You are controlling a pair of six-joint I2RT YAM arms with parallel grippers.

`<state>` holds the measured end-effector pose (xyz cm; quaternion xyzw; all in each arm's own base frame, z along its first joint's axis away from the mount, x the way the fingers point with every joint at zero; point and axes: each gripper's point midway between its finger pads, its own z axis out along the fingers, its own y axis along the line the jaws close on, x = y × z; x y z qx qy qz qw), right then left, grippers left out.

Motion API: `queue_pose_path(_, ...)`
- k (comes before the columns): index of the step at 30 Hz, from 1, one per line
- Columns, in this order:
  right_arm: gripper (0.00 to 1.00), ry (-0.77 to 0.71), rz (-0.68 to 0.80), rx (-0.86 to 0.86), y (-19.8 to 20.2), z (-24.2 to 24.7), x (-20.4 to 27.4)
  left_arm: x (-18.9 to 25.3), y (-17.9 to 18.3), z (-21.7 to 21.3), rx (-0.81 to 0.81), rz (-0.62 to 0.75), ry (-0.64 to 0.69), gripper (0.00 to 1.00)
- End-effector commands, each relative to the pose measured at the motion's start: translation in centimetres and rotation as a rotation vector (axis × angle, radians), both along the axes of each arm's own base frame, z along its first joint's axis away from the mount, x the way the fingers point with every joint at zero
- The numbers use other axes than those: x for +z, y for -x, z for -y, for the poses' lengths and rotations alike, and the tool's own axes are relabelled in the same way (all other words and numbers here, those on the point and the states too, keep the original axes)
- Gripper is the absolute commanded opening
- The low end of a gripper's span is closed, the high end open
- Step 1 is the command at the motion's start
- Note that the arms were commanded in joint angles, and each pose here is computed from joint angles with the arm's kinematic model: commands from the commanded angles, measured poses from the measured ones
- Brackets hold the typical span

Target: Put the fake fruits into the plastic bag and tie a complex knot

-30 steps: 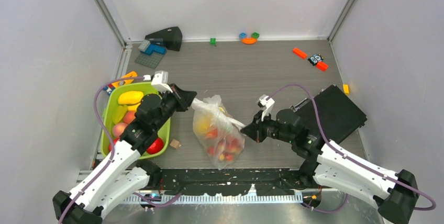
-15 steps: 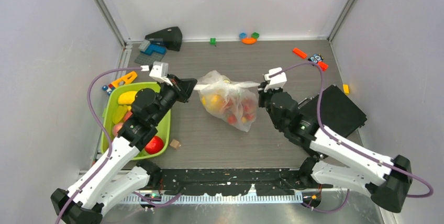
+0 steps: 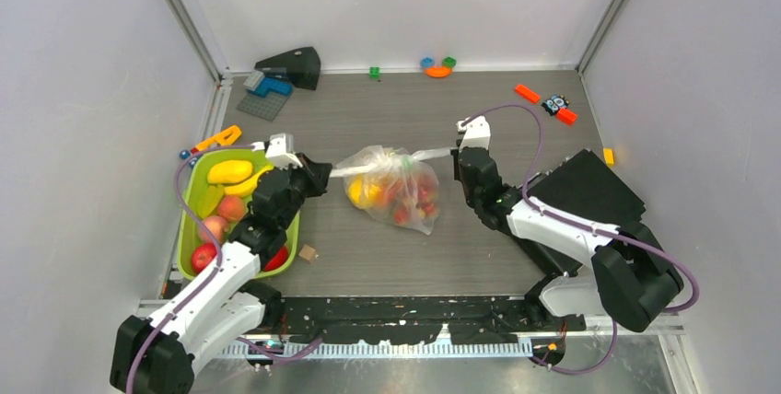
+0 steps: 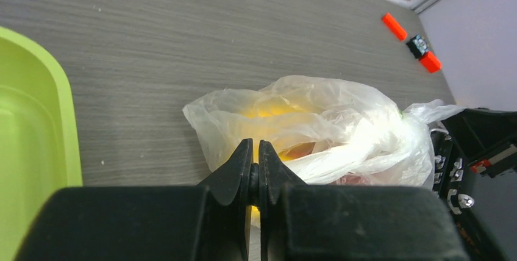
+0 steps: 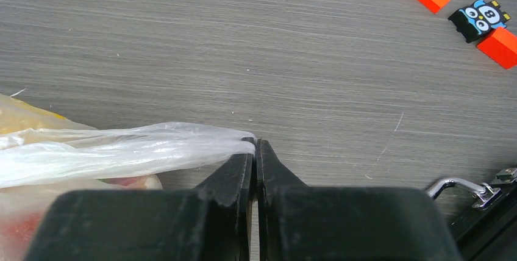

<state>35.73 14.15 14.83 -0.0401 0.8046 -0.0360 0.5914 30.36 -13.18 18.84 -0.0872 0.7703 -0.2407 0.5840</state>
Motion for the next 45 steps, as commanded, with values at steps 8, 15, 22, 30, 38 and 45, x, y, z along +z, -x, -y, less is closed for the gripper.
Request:
queue_pose_path(8, 0.05, 0.071, 0.155, -0.298, -0.3, 8.0, 7.5, 12.2, -1.0, -4.3, 0.167, 0.277, -0.001, 0.00)
queue_pose_path(15, 0.05, 0.150, 0.128, -0.324, -1.6, 10.1, 7.4, 11.6, -0.9, -5.2, 0.191, 0.270, -0.068, 0.00)
queue_pose_path(22, 0.05, 0.221, -0.009, -0.430, -1.3, 14.9, 1.5, 3.1, -2.1, -8.8, 0.321, 0.124, -0.053, 0.00)
queue_pose_path(30, 0.05, 0.215, -0.018, -0.437, -1.4, 15.5, 1.8, 3.3, -2.4, -8.9, 0.297, 0.127, -0.062, 0.00)
queue_pose_path(38, 0.05, 0.143, 0.020, -0.337, -2.1, 13.7, 2.5, 5.3, -3.8, -6.2, 0.176, 0.159, -0.011, 0.00)
queue_pose_path(45, 0.05, 0.128, -0.007, -0.258, -2.7, 12.2, 1.4, 4.6, -4.1, -5.2, 0.125, 0.137, -0.003, 0.00)
